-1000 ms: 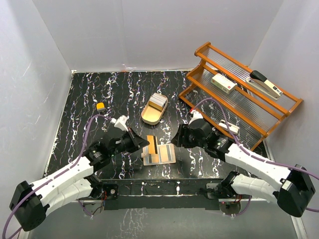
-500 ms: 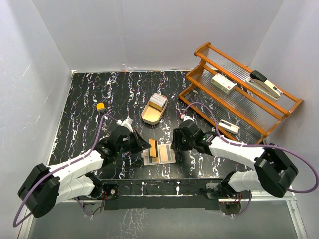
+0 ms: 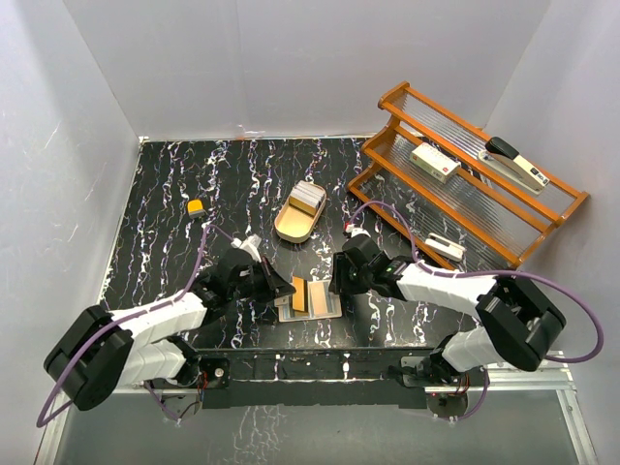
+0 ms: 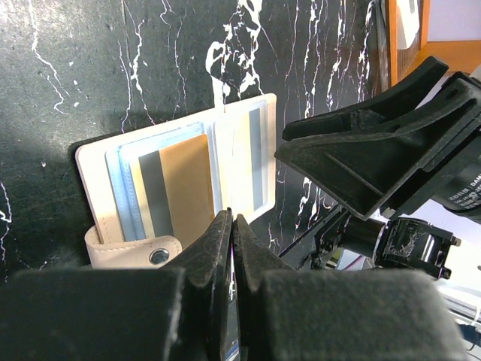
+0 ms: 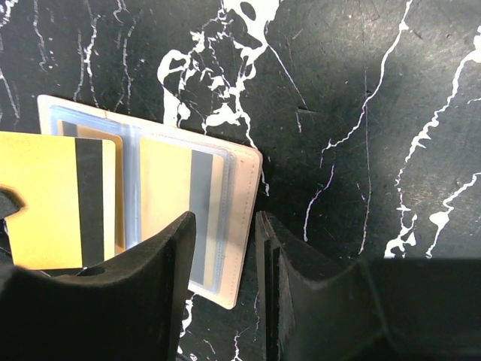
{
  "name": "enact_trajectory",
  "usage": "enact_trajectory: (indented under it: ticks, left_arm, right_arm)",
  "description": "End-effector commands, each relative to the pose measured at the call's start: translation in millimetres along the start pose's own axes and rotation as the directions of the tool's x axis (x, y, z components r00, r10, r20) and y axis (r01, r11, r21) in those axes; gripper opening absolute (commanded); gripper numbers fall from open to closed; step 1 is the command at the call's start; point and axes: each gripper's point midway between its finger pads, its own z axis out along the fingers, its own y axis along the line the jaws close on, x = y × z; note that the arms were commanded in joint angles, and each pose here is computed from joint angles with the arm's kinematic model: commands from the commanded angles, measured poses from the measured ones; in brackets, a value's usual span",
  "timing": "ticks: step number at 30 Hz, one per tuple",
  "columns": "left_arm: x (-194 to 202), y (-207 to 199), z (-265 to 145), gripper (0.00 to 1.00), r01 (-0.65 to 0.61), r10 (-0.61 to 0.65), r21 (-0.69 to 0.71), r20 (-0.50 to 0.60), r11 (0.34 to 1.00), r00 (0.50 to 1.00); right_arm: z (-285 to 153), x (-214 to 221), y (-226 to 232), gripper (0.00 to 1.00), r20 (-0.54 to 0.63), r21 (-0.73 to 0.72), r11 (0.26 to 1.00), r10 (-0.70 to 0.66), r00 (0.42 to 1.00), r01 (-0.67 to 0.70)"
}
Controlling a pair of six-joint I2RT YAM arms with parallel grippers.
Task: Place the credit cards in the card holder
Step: Place the credit card in the card holder.
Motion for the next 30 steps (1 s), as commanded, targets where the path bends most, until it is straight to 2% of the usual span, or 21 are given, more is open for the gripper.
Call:
enact_trajectory:
  ticks: [1, 30]
  left_arm:
    - [-2, -7, 2, 0.0, -0.017, 0.017, 0.042, -0.003, 0.999, 1.0]
    - [7, 13, 11, 0.0, 0.026, -0.026, 0.003, -0.018, 1.0, 0.999]
  right_arm:
    - [4, -14, 13, 0.34, 0.039, -0.04, 0.999, -0.013, 0.999, 0.015]
    - [5, -6, 10, 0.28, 0.023, -0.04, 0.999, -0.006, 1.0, 0.007]
